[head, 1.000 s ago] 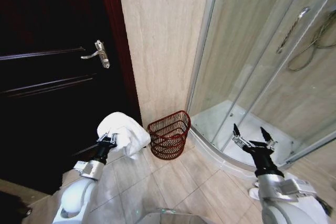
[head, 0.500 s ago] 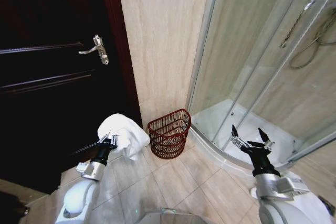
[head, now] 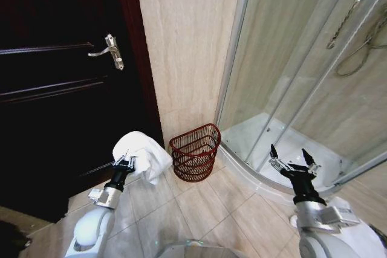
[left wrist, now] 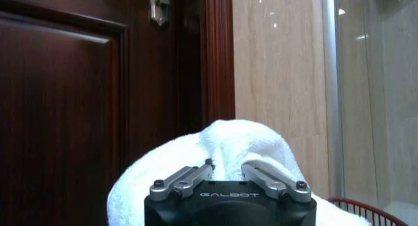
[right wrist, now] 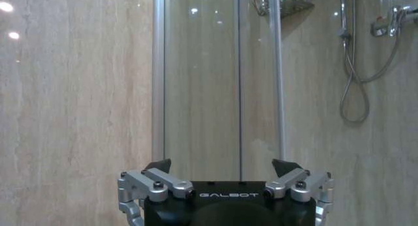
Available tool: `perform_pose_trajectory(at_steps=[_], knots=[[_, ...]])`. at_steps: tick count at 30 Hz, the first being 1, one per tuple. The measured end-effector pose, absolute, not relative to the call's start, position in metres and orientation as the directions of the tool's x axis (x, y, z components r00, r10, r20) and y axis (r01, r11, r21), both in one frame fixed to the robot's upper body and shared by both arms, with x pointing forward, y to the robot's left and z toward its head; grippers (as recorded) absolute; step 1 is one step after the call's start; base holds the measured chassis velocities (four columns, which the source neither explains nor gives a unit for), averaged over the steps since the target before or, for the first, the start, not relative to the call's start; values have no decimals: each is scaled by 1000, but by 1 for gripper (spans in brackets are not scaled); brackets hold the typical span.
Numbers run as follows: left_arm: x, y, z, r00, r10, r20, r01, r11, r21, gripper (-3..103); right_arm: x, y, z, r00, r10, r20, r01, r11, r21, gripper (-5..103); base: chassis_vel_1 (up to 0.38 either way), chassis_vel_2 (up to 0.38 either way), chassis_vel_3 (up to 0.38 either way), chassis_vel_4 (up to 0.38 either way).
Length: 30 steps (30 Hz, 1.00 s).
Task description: Discard the used towel into the hamper.
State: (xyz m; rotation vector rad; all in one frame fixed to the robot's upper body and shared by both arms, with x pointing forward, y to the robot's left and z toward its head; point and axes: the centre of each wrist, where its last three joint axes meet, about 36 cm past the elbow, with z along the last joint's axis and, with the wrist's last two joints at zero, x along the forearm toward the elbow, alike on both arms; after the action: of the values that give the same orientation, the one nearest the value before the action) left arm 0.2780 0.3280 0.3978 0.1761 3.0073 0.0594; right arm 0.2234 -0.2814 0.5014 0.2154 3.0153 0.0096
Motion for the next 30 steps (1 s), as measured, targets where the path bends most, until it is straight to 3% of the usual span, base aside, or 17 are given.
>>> perform_pose_trajectory(at_steps=[23,30], knots=[[277,324,398,-983,130,-131,122,990,69,5,218,-287,500,-978,153,-139,152,988,19,100,-30,-29,-32,-32],[281,326,396,-967,200,-159,189,979,80,5,219,-286,500,-980,155,-127,155,988,14,100,-27,-27,-27,-33]])
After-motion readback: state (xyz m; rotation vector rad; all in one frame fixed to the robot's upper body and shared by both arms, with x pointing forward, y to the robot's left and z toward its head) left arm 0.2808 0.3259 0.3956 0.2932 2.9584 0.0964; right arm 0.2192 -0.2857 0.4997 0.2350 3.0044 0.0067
